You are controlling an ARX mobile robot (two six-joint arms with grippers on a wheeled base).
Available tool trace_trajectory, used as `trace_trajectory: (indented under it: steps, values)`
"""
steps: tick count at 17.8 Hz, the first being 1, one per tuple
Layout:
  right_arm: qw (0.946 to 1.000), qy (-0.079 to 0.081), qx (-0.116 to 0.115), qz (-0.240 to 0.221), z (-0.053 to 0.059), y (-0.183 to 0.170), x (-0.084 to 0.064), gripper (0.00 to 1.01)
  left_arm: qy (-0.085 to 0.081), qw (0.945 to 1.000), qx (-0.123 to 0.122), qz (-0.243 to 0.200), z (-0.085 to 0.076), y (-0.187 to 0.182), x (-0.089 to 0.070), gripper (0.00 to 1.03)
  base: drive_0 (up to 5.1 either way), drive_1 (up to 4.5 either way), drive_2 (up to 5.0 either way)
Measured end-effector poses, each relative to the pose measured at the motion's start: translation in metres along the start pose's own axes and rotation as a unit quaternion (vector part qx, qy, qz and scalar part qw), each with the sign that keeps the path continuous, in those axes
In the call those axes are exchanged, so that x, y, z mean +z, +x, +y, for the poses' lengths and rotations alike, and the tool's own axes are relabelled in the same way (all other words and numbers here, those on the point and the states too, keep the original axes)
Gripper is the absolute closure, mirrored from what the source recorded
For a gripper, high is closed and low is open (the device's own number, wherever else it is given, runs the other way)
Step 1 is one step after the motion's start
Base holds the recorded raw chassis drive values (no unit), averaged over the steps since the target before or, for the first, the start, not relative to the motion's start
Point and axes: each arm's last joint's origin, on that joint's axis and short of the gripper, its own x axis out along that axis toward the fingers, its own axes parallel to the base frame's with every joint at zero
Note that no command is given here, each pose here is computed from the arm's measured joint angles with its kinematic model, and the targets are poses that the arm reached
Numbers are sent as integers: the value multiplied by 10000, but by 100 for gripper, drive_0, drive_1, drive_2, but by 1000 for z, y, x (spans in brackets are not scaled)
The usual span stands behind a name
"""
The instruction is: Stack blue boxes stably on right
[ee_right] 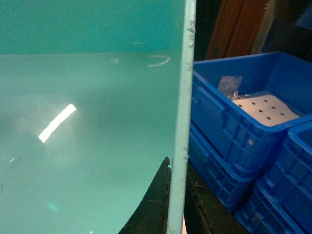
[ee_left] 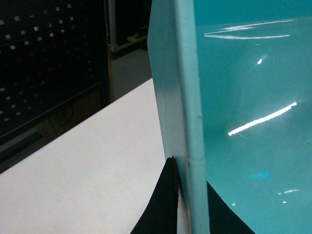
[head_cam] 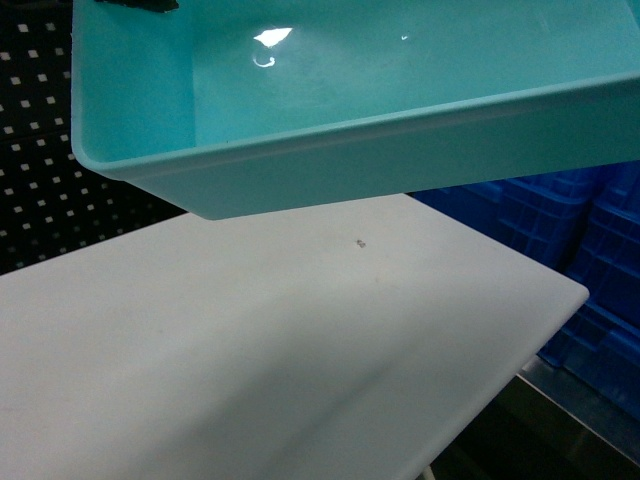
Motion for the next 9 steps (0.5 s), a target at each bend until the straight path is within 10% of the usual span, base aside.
trace_trajectory:
  steps: [9]
  values:
    - [10000, 0, -2, 0, 0, 0, 0, 94, 2, 10000, 0, 0, 0, 0, 0, 101, -165, -165, -165]
